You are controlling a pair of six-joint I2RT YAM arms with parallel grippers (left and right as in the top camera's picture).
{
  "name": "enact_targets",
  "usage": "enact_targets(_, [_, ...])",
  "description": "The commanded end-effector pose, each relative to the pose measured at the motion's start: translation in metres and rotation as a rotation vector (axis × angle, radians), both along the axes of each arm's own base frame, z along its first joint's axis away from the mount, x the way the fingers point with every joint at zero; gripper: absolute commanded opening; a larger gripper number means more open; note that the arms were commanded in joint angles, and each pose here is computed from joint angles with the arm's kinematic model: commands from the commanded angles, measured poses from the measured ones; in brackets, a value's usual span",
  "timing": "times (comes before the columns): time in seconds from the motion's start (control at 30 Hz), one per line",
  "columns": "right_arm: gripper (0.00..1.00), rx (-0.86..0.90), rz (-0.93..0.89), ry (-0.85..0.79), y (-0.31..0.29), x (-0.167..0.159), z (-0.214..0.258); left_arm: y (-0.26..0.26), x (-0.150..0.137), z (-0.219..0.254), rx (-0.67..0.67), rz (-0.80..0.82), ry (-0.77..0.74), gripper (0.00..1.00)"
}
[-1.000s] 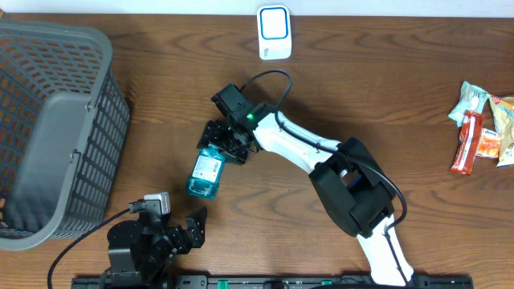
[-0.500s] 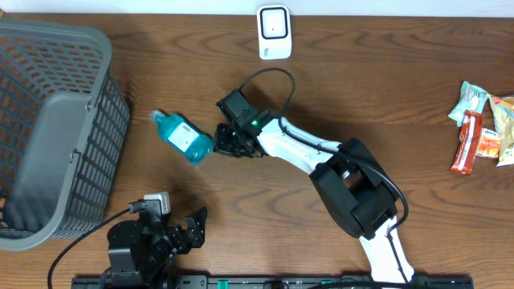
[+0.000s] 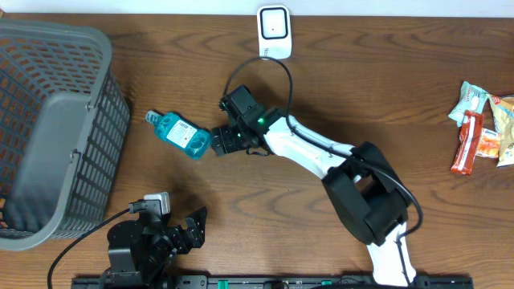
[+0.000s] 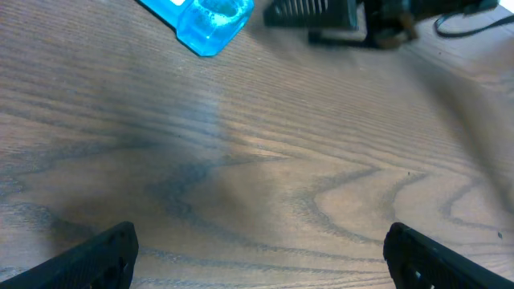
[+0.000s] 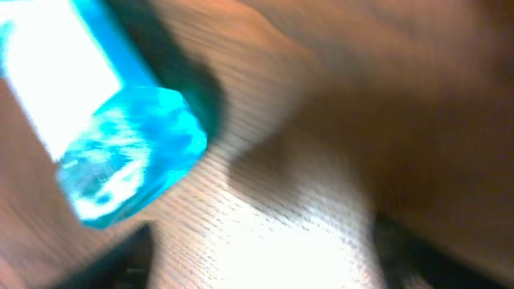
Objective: Scan the item barcode
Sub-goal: 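Grasp the Listerine bottle with the right gripper and turn it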
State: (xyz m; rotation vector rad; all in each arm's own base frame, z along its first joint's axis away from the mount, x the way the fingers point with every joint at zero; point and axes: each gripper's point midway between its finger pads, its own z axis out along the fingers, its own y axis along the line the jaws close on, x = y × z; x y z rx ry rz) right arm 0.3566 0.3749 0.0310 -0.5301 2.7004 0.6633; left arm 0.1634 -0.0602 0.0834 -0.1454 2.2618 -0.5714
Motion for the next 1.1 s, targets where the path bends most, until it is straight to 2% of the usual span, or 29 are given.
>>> enact_targets(0.0, [0.99,-0.021,0.304,-0.291,0.011,0.009,0.041,0.001,-0.001,0.000,0.000,0.009,0.005,0.98])
enact_targets(0.13, [0.99,-0.020,0.440,-0.424,0.027,0.011,0.049,0.001,-0.001,0.000,0.000,0.009,0.005,0.98])
enact_targets(0.3, [0.99,0.018,0.503,-0.532,0.054,0.011,0.054,0.001,-0.001,0.000,0.000,0.009,0.005,0.98])
enact_targets(0.63, [0.99,0.104,0.570,-0.574,0.092,-0.004,0.036,0.001,-0.001,0.000,0.000,0.009,0.005,0.98])
enact_targets(0.97, [0.99,0.027,0.534,-0.568,0.105,0.015,-0.016,0.001,-0.001,0.000,0.000,0.009,0.005,0.98])
enact_targets(1.07, [0.92,-0.046,0.507,-0.529,0.096,0.019,-0.034,0.001,-0.001,0.000,0.000,0.009,0.005,0.98])
